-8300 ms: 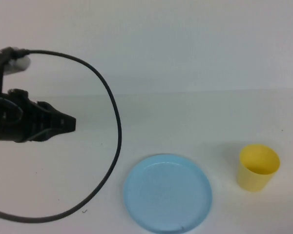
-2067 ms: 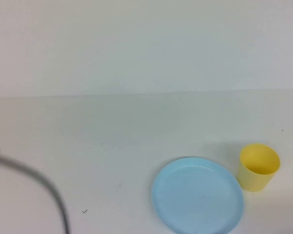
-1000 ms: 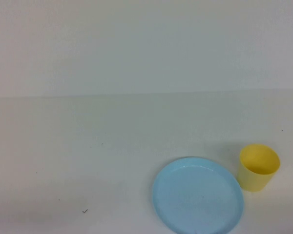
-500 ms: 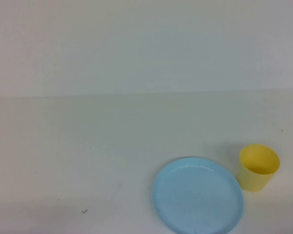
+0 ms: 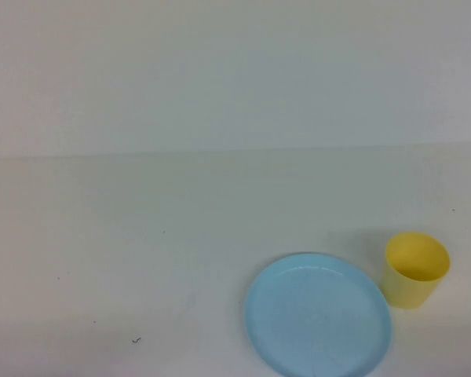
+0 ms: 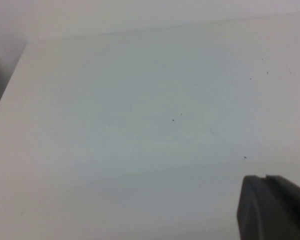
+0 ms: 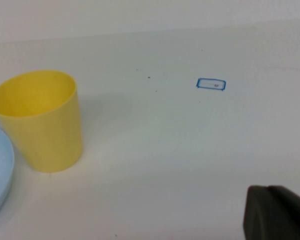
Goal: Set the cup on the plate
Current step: Pick up the cup from the table
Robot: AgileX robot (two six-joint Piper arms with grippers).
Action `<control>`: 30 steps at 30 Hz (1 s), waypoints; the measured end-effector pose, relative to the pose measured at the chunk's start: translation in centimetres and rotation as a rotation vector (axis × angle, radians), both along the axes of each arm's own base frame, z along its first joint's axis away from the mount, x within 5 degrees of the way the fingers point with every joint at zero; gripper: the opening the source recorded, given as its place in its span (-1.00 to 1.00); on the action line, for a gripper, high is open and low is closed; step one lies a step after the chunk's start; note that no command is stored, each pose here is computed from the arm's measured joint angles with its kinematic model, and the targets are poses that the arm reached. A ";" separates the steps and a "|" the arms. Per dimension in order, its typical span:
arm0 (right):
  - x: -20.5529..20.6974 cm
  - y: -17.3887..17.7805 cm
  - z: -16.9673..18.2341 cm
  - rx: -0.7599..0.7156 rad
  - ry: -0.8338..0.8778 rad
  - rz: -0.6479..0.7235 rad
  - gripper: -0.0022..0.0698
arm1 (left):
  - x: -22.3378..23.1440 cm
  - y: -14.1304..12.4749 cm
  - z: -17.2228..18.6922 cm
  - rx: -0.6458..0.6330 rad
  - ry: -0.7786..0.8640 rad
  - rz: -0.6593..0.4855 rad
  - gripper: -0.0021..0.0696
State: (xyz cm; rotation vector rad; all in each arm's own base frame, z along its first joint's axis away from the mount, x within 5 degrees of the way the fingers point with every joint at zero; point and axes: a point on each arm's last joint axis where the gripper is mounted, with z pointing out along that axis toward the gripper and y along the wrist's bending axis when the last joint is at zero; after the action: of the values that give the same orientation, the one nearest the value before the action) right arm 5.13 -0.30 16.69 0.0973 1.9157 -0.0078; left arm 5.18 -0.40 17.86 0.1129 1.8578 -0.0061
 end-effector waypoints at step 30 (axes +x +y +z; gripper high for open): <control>-1.1 0.7 10.2 0.375 -0.522 0.031 -0.94 | 0.0 0.0 0.0 -0.006 0.000 0.000 -0.94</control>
State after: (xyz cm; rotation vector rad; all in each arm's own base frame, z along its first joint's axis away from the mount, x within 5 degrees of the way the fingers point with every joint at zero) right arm 4.02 0.36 26.87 0.2923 1.3779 0.3647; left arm 5.18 -0.40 17.86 0.1085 1.8580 -0.0115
